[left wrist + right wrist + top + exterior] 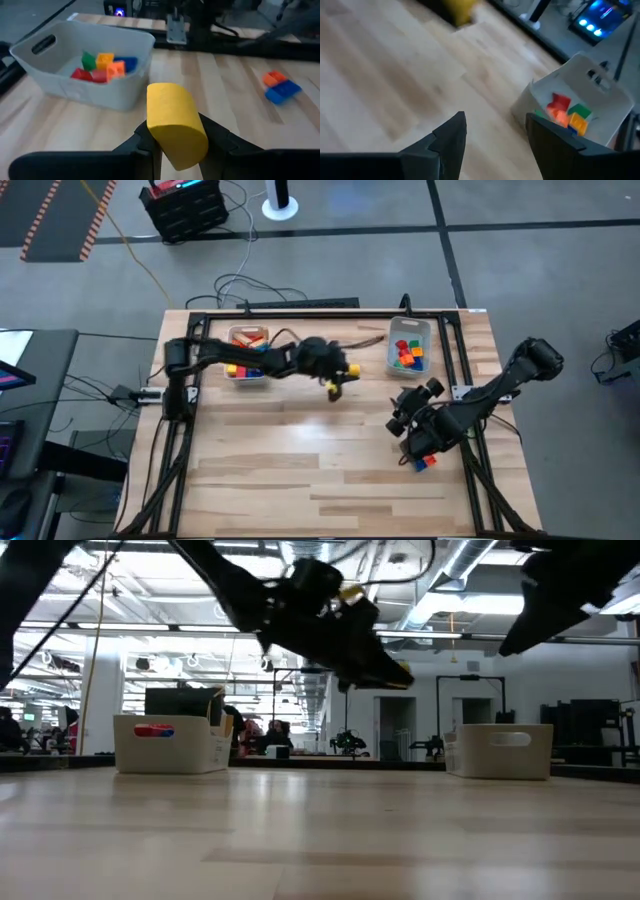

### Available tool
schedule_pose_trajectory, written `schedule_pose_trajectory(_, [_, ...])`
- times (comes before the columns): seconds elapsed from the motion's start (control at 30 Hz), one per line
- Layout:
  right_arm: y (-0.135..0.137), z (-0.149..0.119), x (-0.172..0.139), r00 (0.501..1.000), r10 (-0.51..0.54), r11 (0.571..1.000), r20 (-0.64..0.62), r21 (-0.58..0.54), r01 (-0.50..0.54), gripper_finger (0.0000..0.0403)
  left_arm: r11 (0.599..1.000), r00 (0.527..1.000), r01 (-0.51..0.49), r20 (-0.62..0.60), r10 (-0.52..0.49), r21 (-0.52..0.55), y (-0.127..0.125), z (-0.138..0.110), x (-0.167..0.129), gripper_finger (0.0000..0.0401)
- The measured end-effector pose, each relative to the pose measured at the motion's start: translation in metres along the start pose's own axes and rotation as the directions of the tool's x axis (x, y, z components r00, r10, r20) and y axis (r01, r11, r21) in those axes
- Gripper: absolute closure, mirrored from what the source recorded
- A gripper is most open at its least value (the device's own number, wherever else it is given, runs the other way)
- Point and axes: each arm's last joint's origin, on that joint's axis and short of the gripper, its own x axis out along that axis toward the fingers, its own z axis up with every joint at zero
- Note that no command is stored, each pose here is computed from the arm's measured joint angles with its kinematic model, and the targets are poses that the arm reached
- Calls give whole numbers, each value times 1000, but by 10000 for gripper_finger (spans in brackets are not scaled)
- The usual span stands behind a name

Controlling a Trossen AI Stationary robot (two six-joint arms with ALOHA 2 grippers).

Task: Sort blocks by size
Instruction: Put the small yellow block into the gray bin

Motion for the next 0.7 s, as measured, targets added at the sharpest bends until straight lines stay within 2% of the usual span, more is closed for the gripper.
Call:
schedule_pose_trajectory(0.23, [5, -11, -14, 995, 82, 996, -58, 40, -79, 170, 999, 999, 39, -11, -39, -20, 36, 12, 47, 316])
schedule_pose_trajectory(0.43, [8, -21, -27, 988, 144, 985, -59, 102, -138, 170, 998, 998, 58, 5, -58, 4, 45, 20, 83, 316])
schedule_pose_trajectory(0.7, [12, -32, -42, 968, 229, 958, -103, 201, -205, 170, 999, 997, 33, 72, -34, 17, 56, 25, 113, 316])
